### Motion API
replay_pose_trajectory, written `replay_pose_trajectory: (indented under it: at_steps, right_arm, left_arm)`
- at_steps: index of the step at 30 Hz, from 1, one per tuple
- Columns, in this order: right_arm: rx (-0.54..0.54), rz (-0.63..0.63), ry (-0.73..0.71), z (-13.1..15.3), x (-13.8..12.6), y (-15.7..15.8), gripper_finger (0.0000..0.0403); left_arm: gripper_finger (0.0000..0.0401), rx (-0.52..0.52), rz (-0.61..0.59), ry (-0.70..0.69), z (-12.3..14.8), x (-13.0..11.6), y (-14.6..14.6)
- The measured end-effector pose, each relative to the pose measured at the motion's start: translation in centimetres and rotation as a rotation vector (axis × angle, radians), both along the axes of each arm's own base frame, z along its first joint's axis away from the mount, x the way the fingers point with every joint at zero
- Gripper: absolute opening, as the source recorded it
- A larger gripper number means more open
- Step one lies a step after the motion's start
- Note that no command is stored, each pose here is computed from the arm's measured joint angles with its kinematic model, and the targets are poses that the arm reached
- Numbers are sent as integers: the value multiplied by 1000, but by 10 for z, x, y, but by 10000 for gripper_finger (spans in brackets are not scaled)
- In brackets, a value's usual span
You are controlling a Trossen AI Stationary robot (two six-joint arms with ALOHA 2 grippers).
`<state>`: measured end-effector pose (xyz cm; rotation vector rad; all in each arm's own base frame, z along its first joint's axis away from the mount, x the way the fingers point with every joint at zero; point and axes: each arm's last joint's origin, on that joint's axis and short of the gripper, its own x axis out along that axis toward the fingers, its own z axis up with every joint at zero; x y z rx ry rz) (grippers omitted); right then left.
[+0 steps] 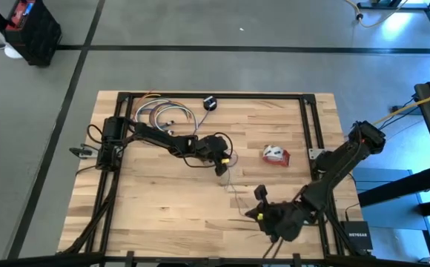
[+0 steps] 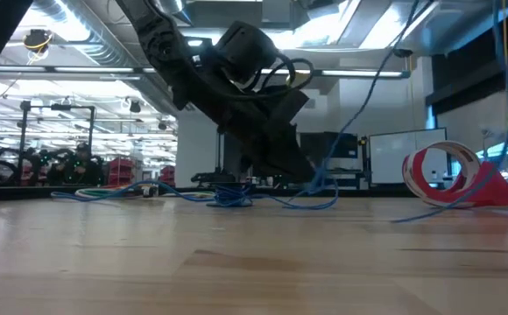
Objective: Coil cords
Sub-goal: Coil the blue wire onto the spool
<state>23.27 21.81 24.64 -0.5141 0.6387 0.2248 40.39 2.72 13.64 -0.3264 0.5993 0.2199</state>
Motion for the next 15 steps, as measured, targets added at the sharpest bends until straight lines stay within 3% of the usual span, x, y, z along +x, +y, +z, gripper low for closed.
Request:
replay_pose_trajectory:
  at_steps: [7, 15]
  right_arm:
    - [-52, -3, -82, 35, -15, 21, 1]
    - [29, -6, -121, 63, -28, 36, 3]
  left_arm:
    - [4, 30, 46, 27, -2, -2, 5]
    - [5, 38, 47, 28, -2, -2, 6]
